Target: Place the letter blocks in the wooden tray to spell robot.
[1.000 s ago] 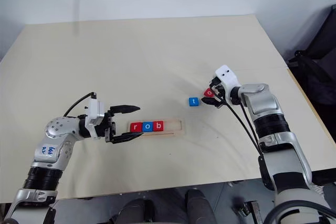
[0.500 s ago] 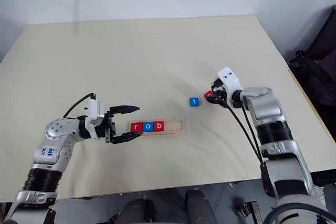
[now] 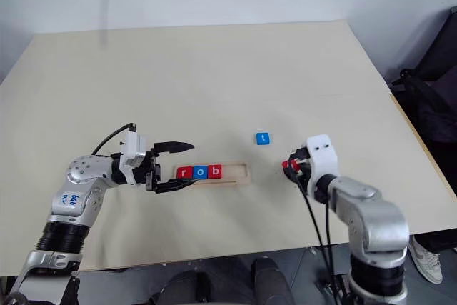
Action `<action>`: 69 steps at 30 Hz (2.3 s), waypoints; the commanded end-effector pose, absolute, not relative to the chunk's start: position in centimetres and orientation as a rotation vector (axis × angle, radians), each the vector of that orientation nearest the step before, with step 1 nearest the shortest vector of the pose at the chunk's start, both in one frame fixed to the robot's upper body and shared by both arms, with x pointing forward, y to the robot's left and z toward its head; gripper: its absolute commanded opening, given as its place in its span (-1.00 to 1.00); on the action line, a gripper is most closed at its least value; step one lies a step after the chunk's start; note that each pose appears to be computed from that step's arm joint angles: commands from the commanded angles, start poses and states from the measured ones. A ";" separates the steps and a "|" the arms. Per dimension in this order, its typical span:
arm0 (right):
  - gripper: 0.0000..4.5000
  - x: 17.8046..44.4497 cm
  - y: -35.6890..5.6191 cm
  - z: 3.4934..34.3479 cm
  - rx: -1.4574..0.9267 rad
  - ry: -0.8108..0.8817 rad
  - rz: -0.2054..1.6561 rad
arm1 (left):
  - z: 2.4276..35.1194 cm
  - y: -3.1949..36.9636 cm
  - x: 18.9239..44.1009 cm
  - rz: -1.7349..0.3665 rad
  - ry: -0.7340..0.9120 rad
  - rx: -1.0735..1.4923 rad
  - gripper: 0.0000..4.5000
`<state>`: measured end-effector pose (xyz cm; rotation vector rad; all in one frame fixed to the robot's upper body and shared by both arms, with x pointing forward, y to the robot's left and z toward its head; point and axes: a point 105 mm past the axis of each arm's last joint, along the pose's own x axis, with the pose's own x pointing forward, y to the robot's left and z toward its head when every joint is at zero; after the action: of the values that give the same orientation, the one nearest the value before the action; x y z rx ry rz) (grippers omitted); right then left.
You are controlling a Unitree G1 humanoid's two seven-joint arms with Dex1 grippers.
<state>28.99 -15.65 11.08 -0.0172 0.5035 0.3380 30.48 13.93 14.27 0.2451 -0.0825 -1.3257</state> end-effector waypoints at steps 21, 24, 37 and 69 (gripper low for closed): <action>0.98 23.7 -20.6 15.1 -0.221 0.235 0.845 | 14.8 14.8 30.1 -1.302 -0.119 0.291 1.00; 0.98 24.0 -23.0 14.3 -0.270 0.225 0.854 | 14.8 15.0 30.0 -1.285 -0.125 0.291 1.00; 0.98 28.5 -23.7 13.6 -0.573 0.306 1.094 | 14.7 15.2 29.5 -1.258 -0.125 0.284 1.00; -0.36 33.2 -11.1 15.4 -0.642 0.236 1.401 | 14.8 14.6 28.7 -1.278 -0.118 0.275 1.00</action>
<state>33.14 -12.14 14.29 -0.6261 0.2750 1.4043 28.71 14.59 14.06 0.2665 -0.0829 -1.2760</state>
